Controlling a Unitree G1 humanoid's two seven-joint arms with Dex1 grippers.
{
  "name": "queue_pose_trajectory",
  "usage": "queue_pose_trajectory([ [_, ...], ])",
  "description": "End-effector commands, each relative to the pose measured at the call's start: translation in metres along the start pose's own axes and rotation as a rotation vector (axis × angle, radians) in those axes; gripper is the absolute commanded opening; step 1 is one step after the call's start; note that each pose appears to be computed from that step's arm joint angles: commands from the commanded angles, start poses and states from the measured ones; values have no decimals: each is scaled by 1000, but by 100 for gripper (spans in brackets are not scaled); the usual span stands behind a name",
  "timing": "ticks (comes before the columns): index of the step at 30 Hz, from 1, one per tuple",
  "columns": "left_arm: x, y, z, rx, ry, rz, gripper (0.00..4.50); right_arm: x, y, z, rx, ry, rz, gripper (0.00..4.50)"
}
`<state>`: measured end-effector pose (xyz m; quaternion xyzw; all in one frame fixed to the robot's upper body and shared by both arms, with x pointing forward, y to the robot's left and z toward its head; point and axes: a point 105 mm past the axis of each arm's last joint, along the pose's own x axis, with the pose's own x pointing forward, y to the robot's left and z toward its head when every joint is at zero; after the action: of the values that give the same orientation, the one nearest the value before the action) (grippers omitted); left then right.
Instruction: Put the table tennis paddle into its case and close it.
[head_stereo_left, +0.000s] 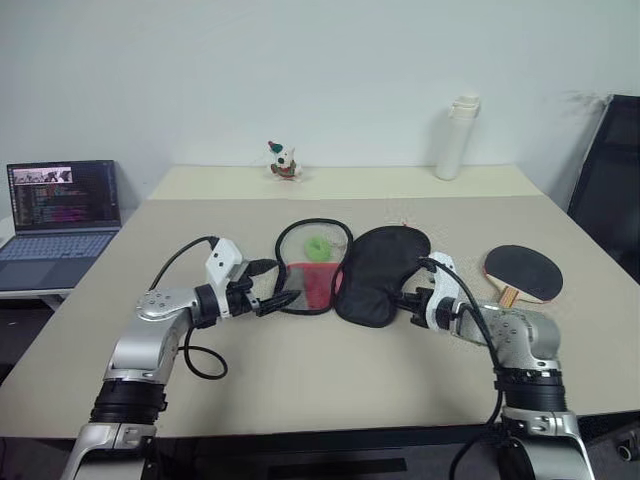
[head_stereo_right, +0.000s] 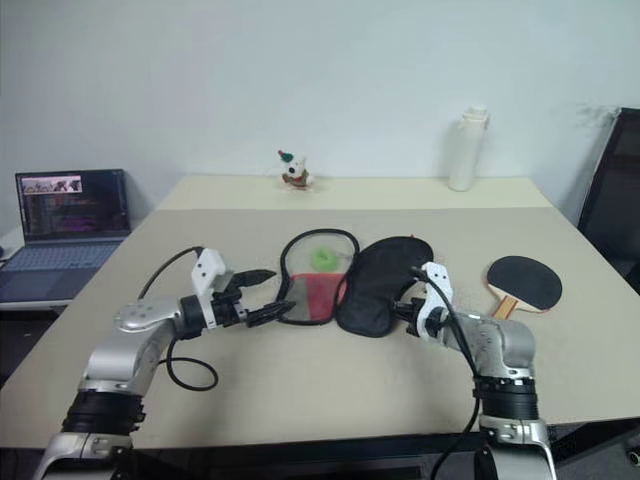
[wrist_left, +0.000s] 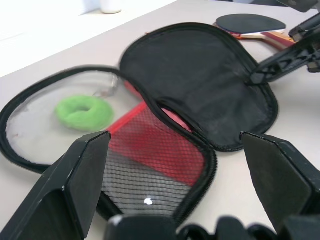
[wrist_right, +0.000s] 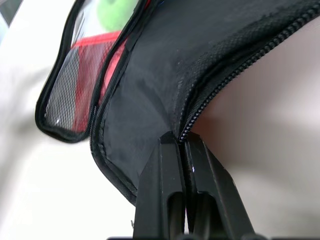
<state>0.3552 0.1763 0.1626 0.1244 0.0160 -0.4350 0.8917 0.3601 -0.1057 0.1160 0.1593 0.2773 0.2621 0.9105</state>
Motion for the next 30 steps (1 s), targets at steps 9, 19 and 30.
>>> queue_pose_trajectory([
  [9, 9, -10, 16, 51, -34, -56, 450, -13, -30, 7, -126, 73, -31, 5],
  [19, 14, -20, 14, 57, -31, -97, 450, -19, -60, 31, -203, 90, -101, 5],
  [30, 18, -23, 16, 61, -36, -117, 450, -20, -77, 55, -267, 76, -152, 5],
])
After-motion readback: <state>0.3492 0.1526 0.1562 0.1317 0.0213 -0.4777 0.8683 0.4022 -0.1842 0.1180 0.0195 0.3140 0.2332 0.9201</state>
